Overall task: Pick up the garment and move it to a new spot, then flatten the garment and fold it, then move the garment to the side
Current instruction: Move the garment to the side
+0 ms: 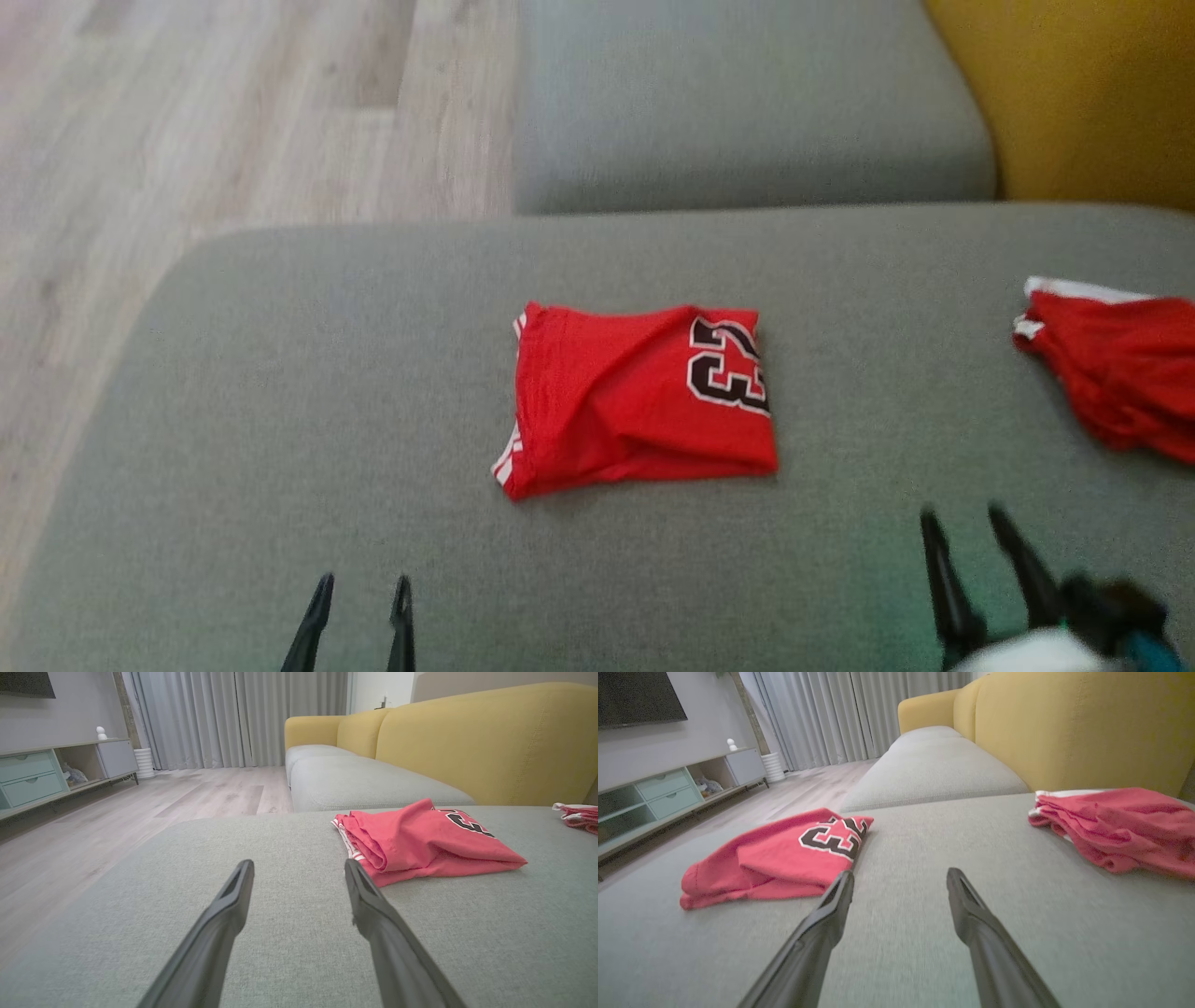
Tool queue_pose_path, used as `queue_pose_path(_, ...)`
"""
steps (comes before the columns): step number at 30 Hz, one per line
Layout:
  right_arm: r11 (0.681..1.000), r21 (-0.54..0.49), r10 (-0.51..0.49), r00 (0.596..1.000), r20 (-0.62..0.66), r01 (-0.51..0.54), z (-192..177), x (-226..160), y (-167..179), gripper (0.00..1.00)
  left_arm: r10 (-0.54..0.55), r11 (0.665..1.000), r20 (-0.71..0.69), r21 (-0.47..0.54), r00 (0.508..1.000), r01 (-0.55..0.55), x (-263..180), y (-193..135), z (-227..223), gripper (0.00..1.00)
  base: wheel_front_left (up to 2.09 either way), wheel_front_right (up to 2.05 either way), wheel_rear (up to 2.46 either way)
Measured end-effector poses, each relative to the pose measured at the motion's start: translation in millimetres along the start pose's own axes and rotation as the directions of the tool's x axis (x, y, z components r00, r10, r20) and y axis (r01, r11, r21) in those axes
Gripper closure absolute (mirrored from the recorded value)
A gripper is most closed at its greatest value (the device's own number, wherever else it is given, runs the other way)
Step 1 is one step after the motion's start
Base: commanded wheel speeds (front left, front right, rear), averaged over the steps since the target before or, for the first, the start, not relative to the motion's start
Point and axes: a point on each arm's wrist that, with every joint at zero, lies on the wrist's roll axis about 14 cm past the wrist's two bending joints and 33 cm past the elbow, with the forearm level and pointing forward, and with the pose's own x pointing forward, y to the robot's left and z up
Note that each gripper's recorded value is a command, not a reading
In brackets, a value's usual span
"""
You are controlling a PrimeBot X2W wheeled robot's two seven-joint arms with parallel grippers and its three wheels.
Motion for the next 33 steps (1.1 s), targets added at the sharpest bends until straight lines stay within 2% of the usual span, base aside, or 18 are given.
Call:
queue_pose_path(5, 0.999, 0.027, 0.037, 0.999, 0.034, -0.038, 22.0, 59.4, 2.9, 0.0, -0.021, 1.0, 0.006, -0.006, 1.0, 0.021, 23.5, -6.9, 6.8, 0.0, 0.0, 0.0, 0.0)
queue_pose_path(11, 0.996, 0.071, 0.06, 0.997, -0.052, -0.056, 15.3, 117.3, 2.5, 0.0, -0.021, 1.0, -0.002, -0.007, 1.0, 0.021, 46.4, -6.9, 7.5, 0.0, 0.0, 0.0, 0.0)
queue_pose_path(16, 0.986, 0.141, 0.12, 0.972, -0.204, -0.092, -9.5, 160.3, 23.8, 0.0, 0.025, 1.0, -0.002, -0.001, 1.0, -0.025, 56.4, 6.0, 8.8, 0.0, 0.0, 0.0, 0.0)
queue_pose_path(21, 0.972, 0.204, 0.19, 0.904, -0.382, -0.118, -60.4, 158.8, 52.2, 0.0, 0.083, 0.996, -0.034, -0.013, 0.996, -0.083, 48.6, 18.5, 0.2, 0.0, 0.0, 0.0, 0.0)
queue_pose_path(22, 0.97, 0.214, 0.197, 0.891, -0.409, -0.116, -68.8, 156.3, 55.6, 0.04, 0.089, 0.996, -0.038, -0.012, 0.995, -0.09, 47.6, 20.0, -0.8, 0.0, 0.0, 0.0, 0.0)
queue_pose_path(23, 0.968, 0.221, 0.205, 0.886, -0.415, -0.121, -71.3, 157.0, 59.0, 0.56, 0.099, 0.995, -0.041, -0.011, 0.994, -0.1, 46.7, 21.7, -1.6, 0.0, 0.0, 0.0, 0.0)
queue_pose_path(24, 0.966, 0.223, 0.212, 0.887, -0.411, -0.128, -69.8, 160.6, 62.0, 1.0, 0.103, 0.994, -0.044, -0.015, 0.994, -0.104, 46.2, 22.2, -2.2, 0.0, 0.0, 0.0, 0.0)
queue_pose_path(28, 0.965, 0.218, 0.221, 0.907, -0.358, -0.149, -56.5, 171.3, 65.9, 1.0, 0.103, 0.995, -0.036, -0.014, 0.994, -0.104, 49.2, 21.4, 0.0, 0.0, 0.0, 0.0, 0.0)
queue_pose_path(33, 0.984, 0.13, 0.159, 0.922, -0.352, -0.12, -48.1, 164.3, 26.6, 1.0, 0.067, 0.998, -0.025, -0.018, 0.997, -0.067, 57.0, 11.9, 2.6, 0.0, 0.0, 0.0, 0.0)
